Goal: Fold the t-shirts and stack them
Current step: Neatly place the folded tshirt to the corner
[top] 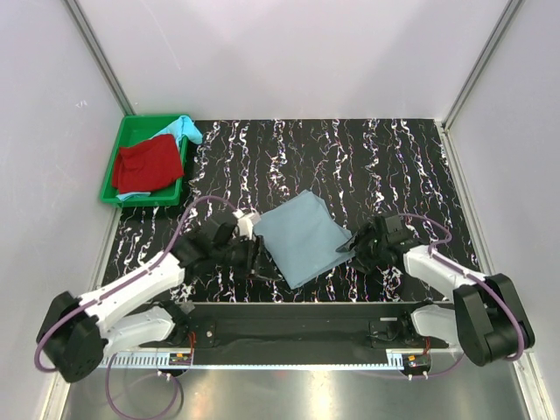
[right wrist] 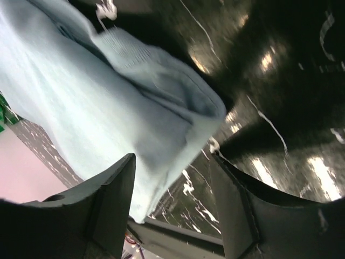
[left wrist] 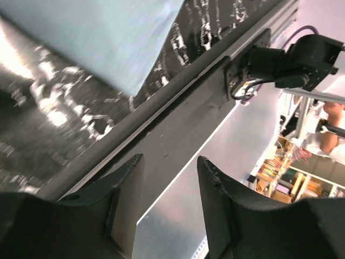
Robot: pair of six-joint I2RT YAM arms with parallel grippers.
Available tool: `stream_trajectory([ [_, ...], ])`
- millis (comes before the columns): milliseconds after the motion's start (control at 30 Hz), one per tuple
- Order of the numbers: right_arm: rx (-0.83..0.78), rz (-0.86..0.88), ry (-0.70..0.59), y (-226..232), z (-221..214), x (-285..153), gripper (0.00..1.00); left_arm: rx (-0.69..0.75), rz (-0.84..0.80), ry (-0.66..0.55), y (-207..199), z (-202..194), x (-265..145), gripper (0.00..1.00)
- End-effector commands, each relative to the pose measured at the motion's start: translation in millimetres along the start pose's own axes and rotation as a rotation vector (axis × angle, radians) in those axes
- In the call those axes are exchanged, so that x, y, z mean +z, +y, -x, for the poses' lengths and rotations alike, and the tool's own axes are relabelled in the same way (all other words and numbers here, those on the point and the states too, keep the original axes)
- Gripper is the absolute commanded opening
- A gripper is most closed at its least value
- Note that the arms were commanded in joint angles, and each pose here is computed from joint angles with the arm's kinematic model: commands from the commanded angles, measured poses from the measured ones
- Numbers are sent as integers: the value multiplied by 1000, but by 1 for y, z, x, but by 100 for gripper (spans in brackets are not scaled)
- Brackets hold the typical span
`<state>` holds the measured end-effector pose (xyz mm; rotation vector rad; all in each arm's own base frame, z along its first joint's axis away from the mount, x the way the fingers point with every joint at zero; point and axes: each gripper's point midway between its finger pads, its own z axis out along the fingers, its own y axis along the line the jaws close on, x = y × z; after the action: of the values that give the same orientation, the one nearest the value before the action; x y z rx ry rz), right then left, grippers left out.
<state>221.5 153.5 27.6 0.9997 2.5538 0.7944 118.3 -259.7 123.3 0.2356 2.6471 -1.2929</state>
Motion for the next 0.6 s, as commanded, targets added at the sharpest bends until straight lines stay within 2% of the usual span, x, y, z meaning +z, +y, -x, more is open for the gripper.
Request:
stream_trajectory([
  [0,-63,-35,-96,3,24,7,64,17,76,-40,13,4,-22,49],
  [167,-31,-62,-79,-2,25,19,57,54,95,-100,12,26,-44,50],
  [300,-20,-75,-83,-4,27,24,39,85,64,-86,3,33,-49,50],
  [333,-17,-81,-100,-5,31,24,27,94,69,-81,6,35,-49,50],
  [433,2,-76,-127,-2,44,21,7,122,75,-50,2,34,-49,49],
  [500,10,-89,-162,0,64,16,1,157,91,-67,1,37,-50,50],
  [567,-11,-150,-187,-11,81,13,0,205,103,-76,2,42,-52,50],
])
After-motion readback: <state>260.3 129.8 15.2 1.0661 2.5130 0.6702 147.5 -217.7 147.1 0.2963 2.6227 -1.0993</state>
